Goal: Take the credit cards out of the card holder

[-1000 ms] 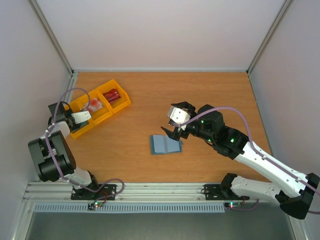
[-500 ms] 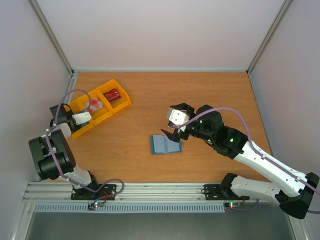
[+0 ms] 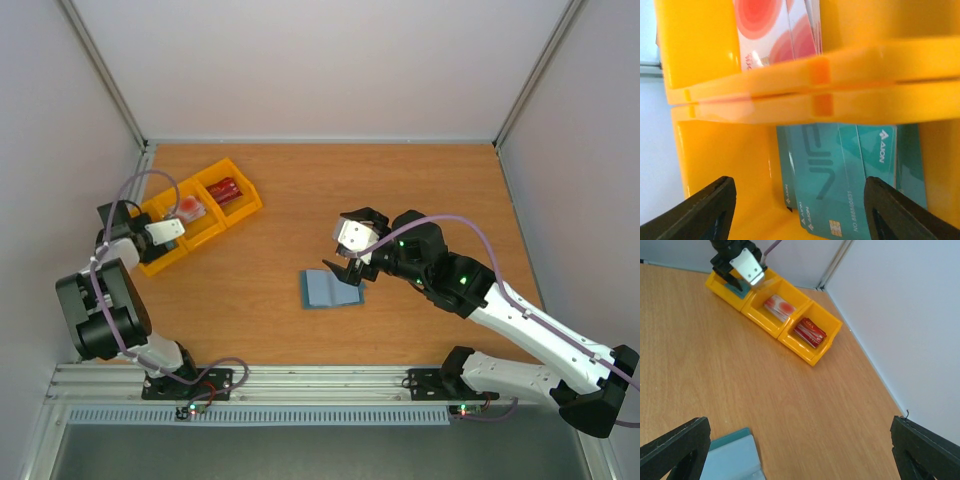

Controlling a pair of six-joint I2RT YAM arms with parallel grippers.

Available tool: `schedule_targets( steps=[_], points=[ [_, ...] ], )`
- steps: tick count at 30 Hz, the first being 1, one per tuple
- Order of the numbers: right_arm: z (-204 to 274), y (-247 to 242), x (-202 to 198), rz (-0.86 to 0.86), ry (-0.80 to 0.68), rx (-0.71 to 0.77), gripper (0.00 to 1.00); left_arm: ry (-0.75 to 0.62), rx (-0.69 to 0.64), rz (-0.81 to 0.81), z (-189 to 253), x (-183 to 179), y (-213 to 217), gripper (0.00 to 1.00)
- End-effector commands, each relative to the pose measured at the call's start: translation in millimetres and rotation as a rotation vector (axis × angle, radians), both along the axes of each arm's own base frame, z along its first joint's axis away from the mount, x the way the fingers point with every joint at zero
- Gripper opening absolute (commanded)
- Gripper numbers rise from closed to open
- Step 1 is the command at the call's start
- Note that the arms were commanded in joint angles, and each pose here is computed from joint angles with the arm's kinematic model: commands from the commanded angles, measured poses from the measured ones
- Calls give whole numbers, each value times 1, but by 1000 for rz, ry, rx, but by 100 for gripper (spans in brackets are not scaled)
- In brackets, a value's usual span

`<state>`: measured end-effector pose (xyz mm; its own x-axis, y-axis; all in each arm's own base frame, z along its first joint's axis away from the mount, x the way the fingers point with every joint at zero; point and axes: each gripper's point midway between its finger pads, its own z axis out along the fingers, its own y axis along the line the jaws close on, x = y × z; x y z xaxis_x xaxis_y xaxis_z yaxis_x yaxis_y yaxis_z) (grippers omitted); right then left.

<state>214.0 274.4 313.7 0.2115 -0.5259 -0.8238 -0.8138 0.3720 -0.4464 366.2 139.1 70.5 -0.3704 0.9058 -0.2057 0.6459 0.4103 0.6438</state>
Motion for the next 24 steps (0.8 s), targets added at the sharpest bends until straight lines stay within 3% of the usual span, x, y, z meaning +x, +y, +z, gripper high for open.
schedule_targets(
  steps=[1, 4, 10, 13, 18, 24],
  points=[
    [16, -1, -2, 15, -25, 22, 98, 34, -156, -29, 25, -3, -22, 76],
    [19, -2, -3, 15, -27, 25, 99, 73, -239, -37, 38, -8, -33, 84],
    [30, -7, 6, -48, -32, 73, 98, 48, -324, 8, 76, -6, -39, 90],
    [41, -25, 32, -188, 18, 145, 99, 18, -494, 61, 115, -4, -56, 99],
    [54, -95, 81, -506, 138, 359, 99, -131, -794, 208, 181, 2, -88, 100],
    [39, -203, 107, -869, 257, 584, 99, -147, -985, 463, 170, -11, -143, 99]
  ],
)
